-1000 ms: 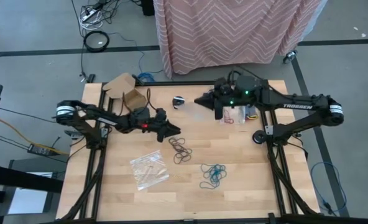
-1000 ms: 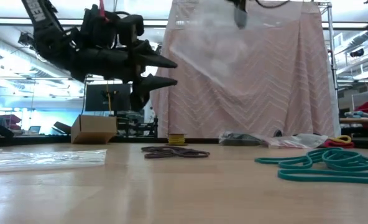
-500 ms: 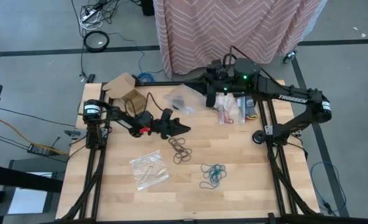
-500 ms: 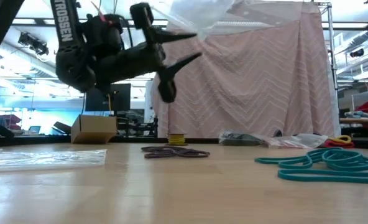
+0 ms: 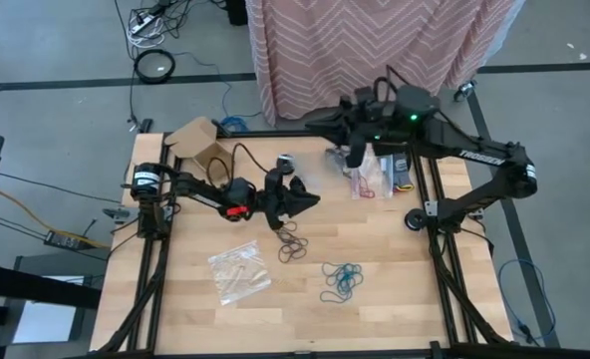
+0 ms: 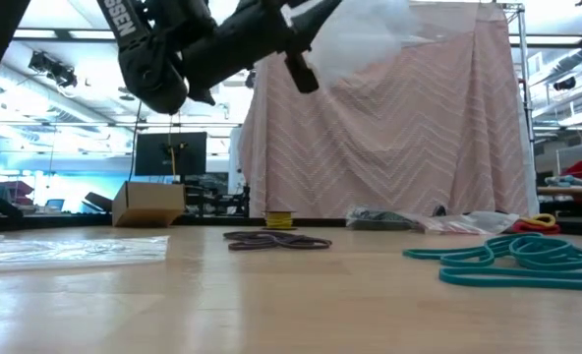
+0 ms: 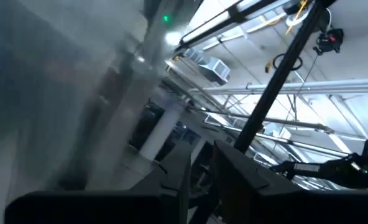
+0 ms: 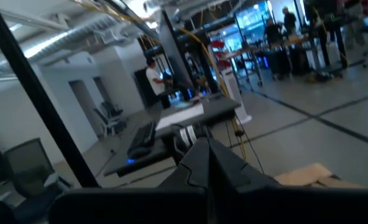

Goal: Sort rubber bands
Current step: Open the transparent zip bag

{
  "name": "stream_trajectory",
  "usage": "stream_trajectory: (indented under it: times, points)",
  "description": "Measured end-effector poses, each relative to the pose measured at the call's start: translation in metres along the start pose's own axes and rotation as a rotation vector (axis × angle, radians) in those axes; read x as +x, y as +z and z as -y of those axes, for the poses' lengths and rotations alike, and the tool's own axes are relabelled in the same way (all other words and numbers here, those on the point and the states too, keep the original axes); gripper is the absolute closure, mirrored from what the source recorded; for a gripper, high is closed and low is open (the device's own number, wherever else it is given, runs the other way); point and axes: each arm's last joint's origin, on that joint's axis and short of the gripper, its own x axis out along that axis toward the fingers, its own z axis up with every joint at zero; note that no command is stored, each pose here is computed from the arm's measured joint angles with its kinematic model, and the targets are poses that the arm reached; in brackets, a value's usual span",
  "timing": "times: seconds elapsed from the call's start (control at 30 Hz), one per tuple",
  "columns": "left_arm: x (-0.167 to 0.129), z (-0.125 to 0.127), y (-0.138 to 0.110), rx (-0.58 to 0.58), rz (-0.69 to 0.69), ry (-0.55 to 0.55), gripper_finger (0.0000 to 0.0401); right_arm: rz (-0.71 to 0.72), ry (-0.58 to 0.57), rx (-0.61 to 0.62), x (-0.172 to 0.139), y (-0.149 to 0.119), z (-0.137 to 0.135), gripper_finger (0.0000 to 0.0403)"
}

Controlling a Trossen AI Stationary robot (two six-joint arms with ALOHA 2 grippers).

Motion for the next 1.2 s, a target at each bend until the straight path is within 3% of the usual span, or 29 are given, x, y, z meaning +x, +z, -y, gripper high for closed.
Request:
stream_trajectory:
  times: [0.13,0.23,0.37,0.5,0.63,0.83,1.0,1.1,1.2]
  points:
    - [0.001,-0.001,-0.003,-0.023,-0.034,0.017,0.031,0.03,0.013,-0.006,-0.011,0.009,-0.006,0.0403]
    - [-0.002,-0.002,-0.012,-0.124,-0.13,0.017,0.0306,-0.064,-0.031,0.003,-0.02,0.004,-0.006,0.0403]
    - [-0.012,-0.001,-0.025,-0.226,-0.229,0.016,0.0314,-0.417,-0.228,-0.007,-0.044,-0.024,0.005,0.0403]
    - [-0.021,0.008,-0.036,-0.282,-0.251,-0.001,0.0326,-0.819,-0.423,0.035,-0.067,-0.069,0.023,0.0403]
    - [-0.027,0.026,-0.034,-0.289,-0.18,-0.041,0.0337,-1.021,-0.419,0.15,-0.08,-0.128,0.041,0.0397]
    - [-0.025,0.067,-0.013,-0.156,-0.188,-0.001,0.0345,-1.041,-0.365,0.37,-0.102,-0.223,0.067,0.0347]
    - [-0.026,0.094,0.012,0.056,-0.331,0.215,0.0345,-0.981,-0.408,0.533,-0.119,-0.278,0.085,0.0278]
    - [-0.029,0.108,0.028,0.179,-0.392,0.34,0.0345,-0.97,-0.445,0.521,-0.125,-0.294,0.09,0.0244]
    - [-0.034,0.115,0.039,0.247,-0.421,0.401,0.0345,-0.964,-0.451,0.366,-0.125,-0.302,0.092,0.0221]
